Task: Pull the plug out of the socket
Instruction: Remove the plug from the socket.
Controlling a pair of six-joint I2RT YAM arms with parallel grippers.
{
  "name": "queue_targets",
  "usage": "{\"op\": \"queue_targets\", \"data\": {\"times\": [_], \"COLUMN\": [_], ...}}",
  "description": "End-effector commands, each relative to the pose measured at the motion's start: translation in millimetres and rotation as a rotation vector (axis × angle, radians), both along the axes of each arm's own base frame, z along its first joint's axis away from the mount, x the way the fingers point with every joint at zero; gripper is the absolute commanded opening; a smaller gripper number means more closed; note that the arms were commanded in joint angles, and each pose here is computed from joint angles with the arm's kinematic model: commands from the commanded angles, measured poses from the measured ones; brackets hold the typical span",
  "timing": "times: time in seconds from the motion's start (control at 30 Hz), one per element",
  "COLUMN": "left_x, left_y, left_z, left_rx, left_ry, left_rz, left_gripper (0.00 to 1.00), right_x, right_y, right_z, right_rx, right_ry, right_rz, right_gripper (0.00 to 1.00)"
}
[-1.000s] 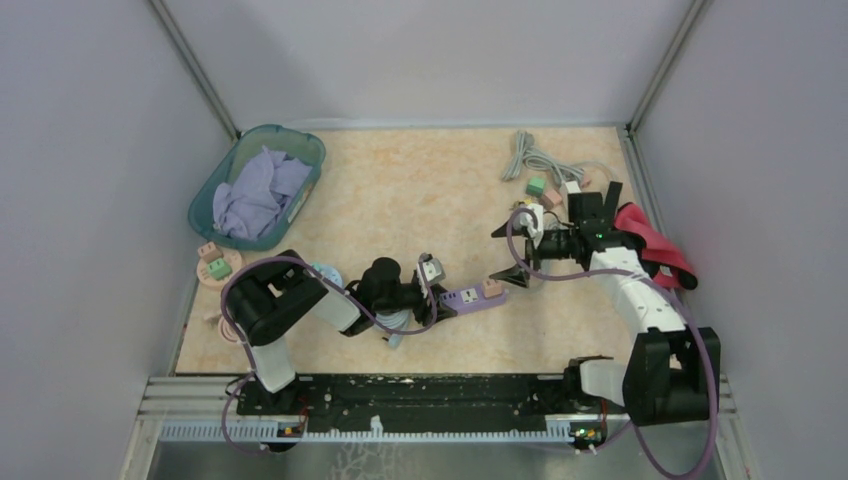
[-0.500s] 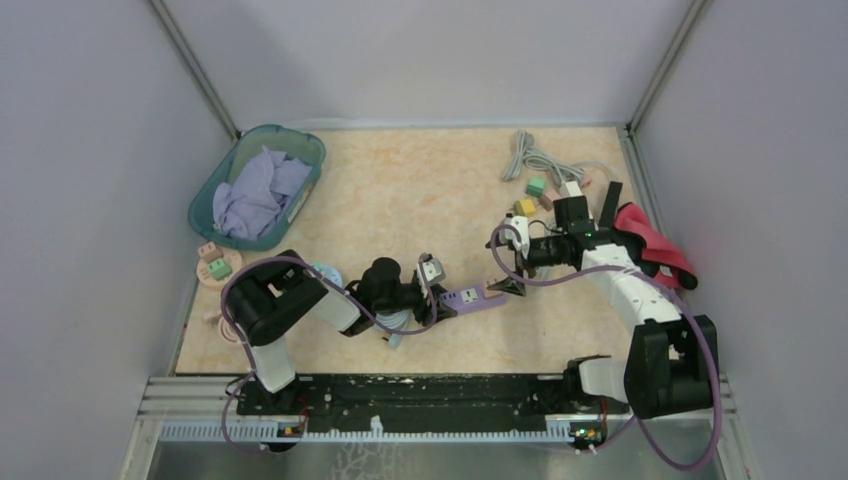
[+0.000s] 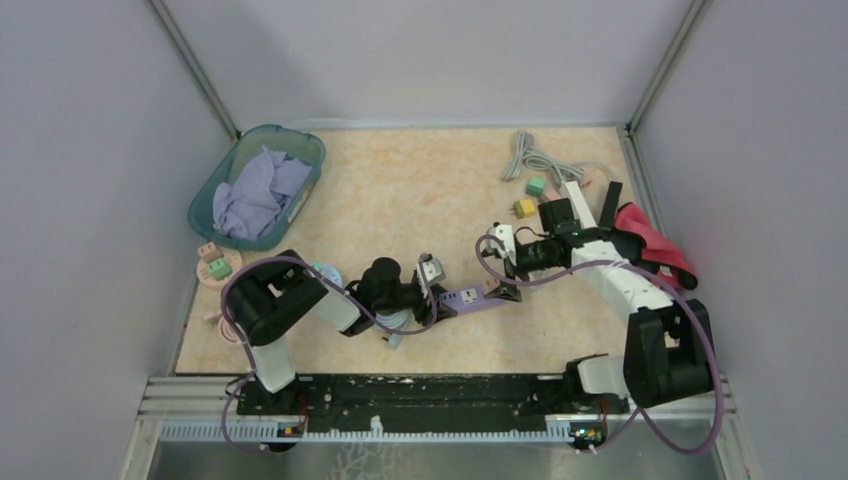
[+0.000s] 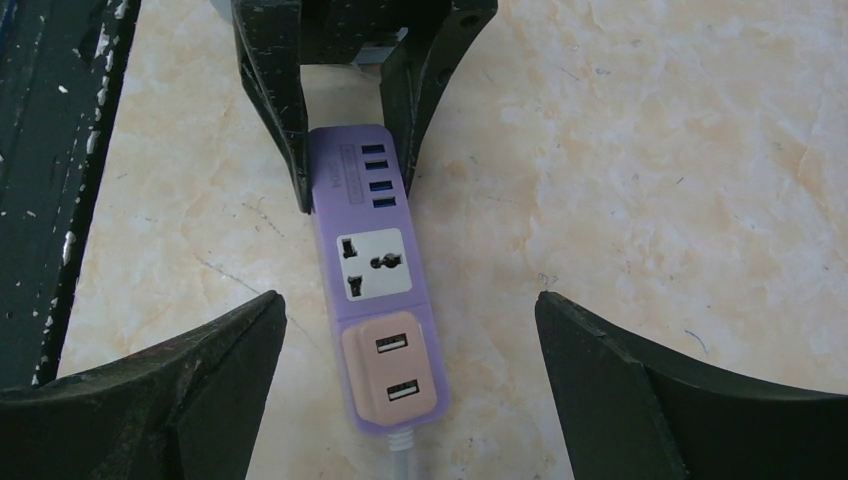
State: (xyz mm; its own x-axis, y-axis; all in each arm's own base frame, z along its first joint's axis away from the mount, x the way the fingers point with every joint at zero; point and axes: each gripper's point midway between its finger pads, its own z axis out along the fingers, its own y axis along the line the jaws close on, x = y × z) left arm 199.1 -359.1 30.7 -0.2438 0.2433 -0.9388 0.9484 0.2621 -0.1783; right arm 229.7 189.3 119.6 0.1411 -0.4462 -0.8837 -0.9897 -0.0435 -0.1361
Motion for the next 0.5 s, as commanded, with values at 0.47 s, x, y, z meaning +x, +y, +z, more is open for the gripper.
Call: {"op": "queue_targets", "data": {"times": [0.47], "left_x": [-12], "left_y": [6], "left_z": [-12], "left_rx": [0.034], "left_ry": [0.034], "left_rz": [-0.029], "left_gripper": [0.02], "right_x": [7], "right_y": [0], "right_z": [-10], "right_rx": [-0.146], "right_ry": [-0.025], "right_rz": [0.056], "right_gripper": [0.79]}}
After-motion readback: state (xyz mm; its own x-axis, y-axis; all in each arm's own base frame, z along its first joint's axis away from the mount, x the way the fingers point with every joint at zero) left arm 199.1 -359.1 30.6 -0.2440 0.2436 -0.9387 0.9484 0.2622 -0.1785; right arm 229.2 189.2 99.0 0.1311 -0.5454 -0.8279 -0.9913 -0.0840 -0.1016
